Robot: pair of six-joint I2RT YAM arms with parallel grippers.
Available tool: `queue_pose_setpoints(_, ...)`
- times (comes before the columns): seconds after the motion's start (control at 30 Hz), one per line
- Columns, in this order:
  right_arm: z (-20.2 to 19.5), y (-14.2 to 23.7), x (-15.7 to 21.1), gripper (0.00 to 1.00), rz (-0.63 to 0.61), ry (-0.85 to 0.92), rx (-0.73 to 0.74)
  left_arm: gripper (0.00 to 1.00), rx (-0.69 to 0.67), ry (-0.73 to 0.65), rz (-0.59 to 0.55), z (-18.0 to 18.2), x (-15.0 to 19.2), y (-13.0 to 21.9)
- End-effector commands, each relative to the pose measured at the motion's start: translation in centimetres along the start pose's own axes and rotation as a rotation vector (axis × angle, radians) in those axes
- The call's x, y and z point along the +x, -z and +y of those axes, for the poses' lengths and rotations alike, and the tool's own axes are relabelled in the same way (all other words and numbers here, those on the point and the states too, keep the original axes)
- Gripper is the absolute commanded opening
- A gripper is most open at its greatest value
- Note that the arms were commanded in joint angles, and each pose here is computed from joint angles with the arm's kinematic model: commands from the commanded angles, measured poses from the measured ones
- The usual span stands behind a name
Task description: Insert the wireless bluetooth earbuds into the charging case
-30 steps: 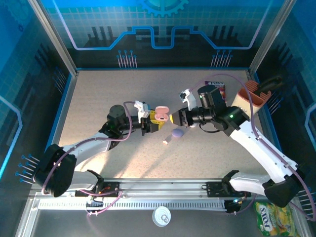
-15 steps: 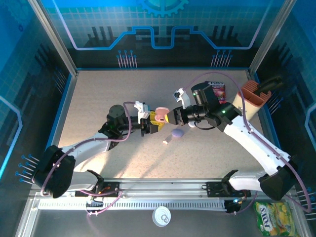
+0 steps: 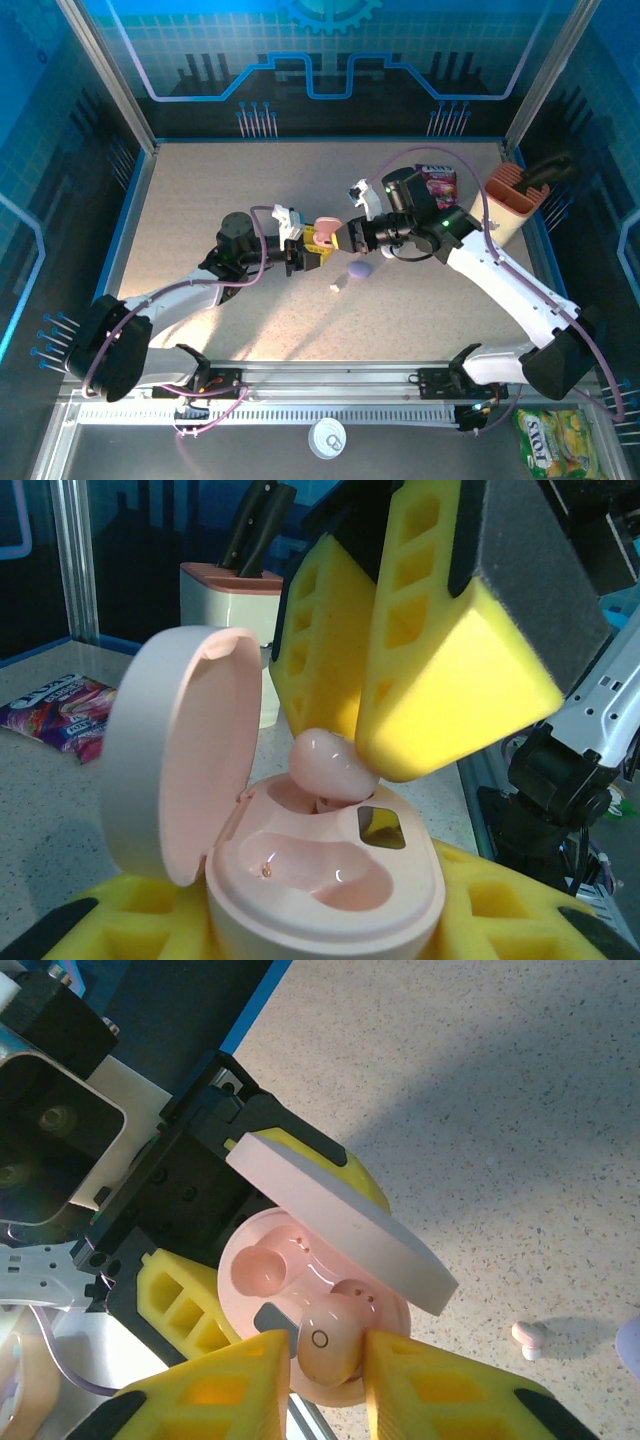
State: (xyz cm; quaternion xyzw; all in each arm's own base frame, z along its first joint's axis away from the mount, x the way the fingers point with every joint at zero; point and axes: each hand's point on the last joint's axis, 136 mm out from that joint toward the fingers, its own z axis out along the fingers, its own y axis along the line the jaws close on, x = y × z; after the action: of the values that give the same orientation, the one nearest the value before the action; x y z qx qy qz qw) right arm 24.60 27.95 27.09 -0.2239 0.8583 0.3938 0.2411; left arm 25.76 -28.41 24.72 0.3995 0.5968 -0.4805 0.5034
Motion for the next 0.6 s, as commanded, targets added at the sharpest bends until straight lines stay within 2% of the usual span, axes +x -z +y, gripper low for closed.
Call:
queue_pose_setpoints(0.0,-0.4,0.2,-0.2,0.35,-0.012,0.0,0.017,0.23,0.014,-0.083,-0.047,-0.8,-2.2,0.1)
queue_pose_setpoints(0.2,-0.4,1.9,-1.1,0.54,-0.106,0.029,0.038,0.23,-0.059,-0.075,-0.034,0.5,-1.4,0.7)
queue_pose_setpoints(0.37,-2.9,2.7,-1.3,0.6,-0.247,0.053,0.13,0.21,-0.184,-0.073,-0.077,3.2,-1.6,2.8)
queue_pose_setpoints(0.47,-5.7,1.8,0.0,0.61,-0.235,-0.004,0.225,0.21,-0.234,-0.067,-0.092,4.1,-1.7,4.3)
queue_pose_setpoints(0.57,-8.4,-0.2,2.0,0.61,-0.171,-0.091,0.3,0.2,-0.272,-0.07,-0.104,4.4,-2.0,5.6)
